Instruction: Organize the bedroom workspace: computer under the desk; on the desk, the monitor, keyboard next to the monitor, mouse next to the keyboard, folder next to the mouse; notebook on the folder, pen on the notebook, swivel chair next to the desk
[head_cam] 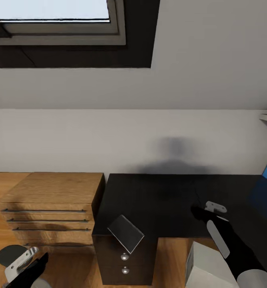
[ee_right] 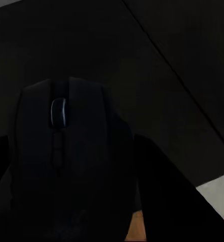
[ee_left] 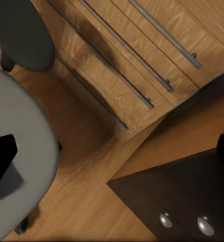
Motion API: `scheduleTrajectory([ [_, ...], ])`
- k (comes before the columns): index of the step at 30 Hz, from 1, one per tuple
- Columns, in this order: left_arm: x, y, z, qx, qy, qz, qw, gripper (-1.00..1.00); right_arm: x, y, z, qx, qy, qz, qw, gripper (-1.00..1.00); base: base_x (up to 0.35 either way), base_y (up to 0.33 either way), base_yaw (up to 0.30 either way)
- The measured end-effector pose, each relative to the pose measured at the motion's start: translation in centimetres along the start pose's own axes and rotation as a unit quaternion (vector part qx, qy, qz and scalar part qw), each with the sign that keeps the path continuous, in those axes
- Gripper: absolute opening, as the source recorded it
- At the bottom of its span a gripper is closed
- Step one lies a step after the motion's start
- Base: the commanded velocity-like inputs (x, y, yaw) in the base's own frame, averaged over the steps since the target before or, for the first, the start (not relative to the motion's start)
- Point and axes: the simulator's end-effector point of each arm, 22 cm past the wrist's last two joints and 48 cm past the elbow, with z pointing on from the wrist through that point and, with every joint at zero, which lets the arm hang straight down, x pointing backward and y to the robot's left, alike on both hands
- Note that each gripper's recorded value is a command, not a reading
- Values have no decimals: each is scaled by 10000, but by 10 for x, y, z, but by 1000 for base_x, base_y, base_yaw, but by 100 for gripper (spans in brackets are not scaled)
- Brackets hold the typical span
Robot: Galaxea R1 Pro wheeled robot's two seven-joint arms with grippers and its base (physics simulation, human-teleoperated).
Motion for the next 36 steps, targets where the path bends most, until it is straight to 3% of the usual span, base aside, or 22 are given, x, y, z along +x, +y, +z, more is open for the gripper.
scheduleTrajectory([
  [18,-8,-1,-14,-2,8,3,10000,100,-8,1,-14,-4,10,-7,10000,-100,-328,82,0],
  [36,-15,-3,-29,37,11,1,10000,100,-9,20,-31,-134,24,21,9999,-100,-303,4,0],
])
